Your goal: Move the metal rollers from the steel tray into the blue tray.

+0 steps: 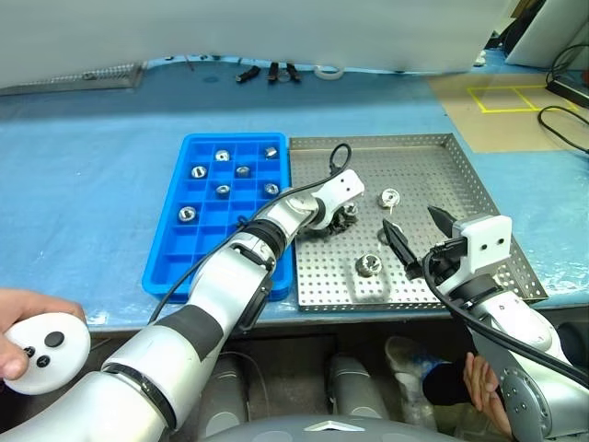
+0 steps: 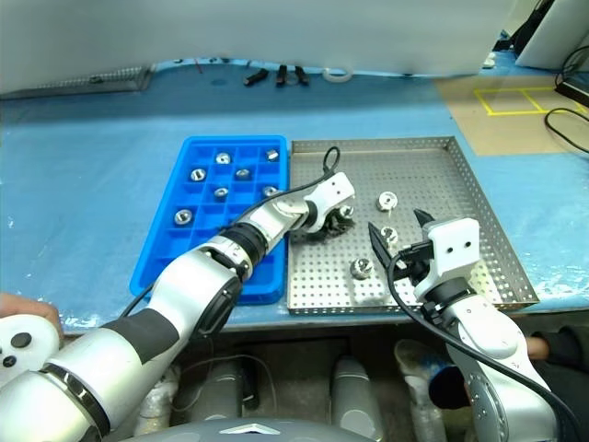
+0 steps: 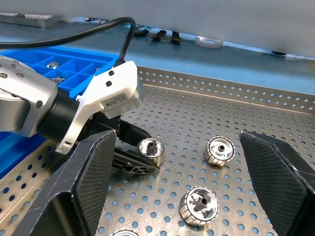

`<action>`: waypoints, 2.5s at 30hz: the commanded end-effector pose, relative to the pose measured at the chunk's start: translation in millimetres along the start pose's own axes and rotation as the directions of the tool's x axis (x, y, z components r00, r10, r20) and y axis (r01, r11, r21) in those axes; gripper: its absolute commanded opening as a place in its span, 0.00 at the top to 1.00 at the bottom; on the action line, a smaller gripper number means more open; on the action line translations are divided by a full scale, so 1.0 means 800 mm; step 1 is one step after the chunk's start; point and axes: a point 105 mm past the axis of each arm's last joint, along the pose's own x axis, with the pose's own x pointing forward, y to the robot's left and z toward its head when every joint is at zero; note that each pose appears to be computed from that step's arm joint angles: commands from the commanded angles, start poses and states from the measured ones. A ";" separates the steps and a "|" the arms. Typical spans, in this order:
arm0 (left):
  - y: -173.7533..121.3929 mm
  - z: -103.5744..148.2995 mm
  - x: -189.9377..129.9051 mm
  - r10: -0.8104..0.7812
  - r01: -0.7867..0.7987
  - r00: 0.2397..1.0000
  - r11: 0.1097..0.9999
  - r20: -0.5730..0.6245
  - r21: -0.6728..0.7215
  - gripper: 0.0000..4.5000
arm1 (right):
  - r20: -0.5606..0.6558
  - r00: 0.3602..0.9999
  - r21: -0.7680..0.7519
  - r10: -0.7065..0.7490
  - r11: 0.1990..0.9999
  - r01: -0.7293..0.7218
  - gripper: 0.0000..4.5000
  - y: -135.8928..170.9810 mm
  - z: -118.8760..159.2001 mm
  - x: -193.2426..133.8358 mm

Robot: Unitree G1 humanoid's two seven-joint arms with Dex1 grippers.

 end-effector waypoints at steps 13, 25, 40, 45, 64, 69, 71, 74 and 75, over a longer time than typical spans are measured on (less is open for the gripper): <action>0.002 0.020 -0.009 -0.055 0.054 0.992 0.998 0.114 0.015 0.63 | 0.047 0.997 -0.023 0.054 0.998 -0.053 0.05 0.010 0.017 0.002; 0.073 0.052 -0.130 -0.120 0.081 0.889 0.991 0.443 0.105 0.63 | 0.112 0.963 -0.023 0.245 0.970 -0.244 0.05 0.028 0.040 0.034; 0.046 -0.024 -0.256 0.217 -0.203 0.909 0.976 0.356 -0.076 0.63 | 0.159 0.767 -0.044 0.621 0.781 -0.623 0.05 0.096 0.059 0.101; 0.040 -0.071 -0.281 0.327 -0.304 0.911 0.944 0.251 -0.129 0.63 | 0.167 0.721 -0.040 0.672 0.736 -0.676 0.05 0.114 0.061 0.110; 0.018 -0.134 -0.324 0.447 -0.415 0.889 0.879 0.102 -0.237 0.63 | 0.143 0.670 -0.022 0.728 0.679 -0.734 0.05 0.123 0.052 0.116; 0.018 -0.134 -0.328 0.451 -0.421 0.890 0.872 0.075 -0.250 0.63 | 0.132 0.652 -0.004 0.746 0.659 -0.753 0.05 0.127 0.048 0.113; 0.019 -0.135 -0.330 0.453 -0.424 0.889 0.870 0.066 -0.252 0.63 | 0.131 0.650 -0.006 0.748 0.657 -0.754 0.05 0.127 0.048 0.114; 0.019 -0.133 -0.332 0.453 -0.423 0.889 0.867 0.064 -0.262 0.50 | 0.130 0.652 -0.010 0.747 0.659 -0.752 0.05 0.126 0.047 0.115; 0.019 -0.133 -0.332 0.450 -0.417 0.891 0.867 0.066 -0.272 0.45 | 0.130 0.653 -0.011 0.747 0.659 -0.752 0.05 0.126 0.047 0.115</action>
